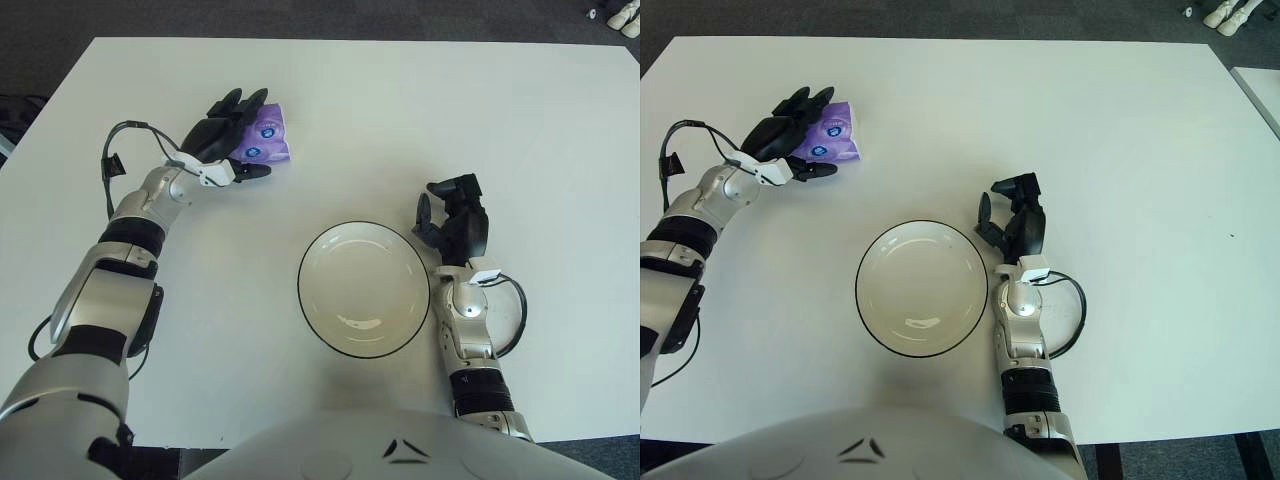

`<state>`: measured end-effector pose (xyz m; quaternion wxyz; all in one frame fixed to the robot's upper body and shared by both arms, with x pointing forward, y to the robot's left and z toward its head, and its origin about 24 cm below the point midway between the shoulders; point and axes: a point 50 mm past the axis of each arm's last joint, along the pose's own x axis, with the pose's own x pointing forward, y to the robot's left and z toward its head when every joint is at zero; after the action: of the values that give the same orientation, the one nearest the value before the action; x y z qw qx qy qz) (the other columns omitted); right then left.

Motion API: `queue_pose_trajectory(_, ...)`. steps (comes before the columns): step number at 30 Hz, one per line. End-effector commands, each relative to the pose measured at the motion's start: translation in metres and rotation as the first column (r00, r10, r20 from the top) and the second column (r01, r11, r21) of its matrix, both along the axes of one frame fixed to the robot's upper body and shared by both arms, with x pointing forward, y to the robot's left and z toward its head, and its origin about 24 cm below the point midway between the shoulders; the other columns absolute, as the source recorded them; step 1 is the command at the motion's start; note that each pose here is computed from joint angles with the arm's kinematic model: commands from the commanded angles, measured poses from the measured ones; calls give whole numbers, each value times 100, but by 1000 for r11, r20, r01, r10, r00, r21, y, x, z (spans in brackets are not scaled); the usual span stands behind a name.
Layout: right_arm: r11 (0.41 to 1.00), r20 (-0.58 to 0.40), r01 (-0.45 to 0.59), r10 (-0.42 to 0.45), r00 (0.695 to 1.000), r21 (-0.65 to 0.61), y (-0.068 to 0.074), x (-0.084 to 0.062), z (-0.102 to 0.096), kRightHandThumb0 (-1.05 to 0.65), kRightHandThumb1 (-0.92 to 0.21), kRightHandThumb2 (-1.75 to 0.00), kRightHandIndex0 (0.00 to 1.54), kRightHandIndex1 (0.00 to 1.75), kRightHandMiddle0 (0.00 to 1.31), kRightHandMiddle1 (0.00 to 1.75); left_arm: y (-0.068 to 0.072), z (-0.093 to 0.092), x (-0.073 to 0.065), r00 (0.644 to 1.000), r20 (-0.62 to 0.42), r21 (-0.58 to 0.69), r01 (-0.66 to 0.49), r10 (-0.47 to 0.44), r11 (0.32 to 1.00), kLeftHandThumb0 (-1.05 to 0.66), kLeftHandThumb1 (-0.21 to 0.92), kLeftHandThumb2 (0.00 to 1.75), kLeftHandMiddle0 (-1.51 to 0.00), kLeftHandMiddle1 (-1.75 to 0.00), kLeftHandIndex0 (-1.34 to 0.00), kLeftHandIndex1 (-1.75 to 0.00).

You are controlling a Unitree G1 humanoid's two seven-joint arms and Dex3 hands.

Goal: Put the tissue paper into the plate.

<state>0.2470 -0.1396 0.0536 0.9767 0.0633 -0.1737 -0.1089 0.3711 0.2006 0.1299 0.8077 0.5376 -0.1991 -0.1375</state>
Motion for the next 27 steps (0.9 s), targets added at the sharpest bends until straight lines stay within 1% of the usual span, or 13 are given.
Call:
queue_pose_trajectory(1,999,-135,27,-21,991,47,0,-16,-34,-40,-60,-97,65,138,39,175,-6,10,5,1000,10,29,26,-26,999,-103,53,75,0,0,0,0)
queue_pose_trajectory(9,998,-135,33,-25,990,55,0,-16,-34,-39,-62,-95,64,138,38,175,-14,16,8,997,3,79,78,-78,994,-104,53,75,0,0,0,0)
queue_pose_trajectory(17,998,-149,34,-26,989,51,0,-16,-34,-39,-63,-93,63,137,37,175,-27,26,13,991,-20,123,134,-132,983,-103,53,75,0,0,0,0)
queue_pose_trajectory(23,998,-164,39,-29,986,54,-1,-15,-35,-39,-63,-93,62,139,37,175,-37,34,13,983,-26,154,185,-183,971,-104,54,76,0,0,0,0)
queue_pose_trajectory(27,997,-162,43,-33,986,61,-1,-16,-35,-39,-63,-93,61,141,37,175,-39,33,12,981,-39,175,195,-191,965,-105,55,76,0,0,0,0)
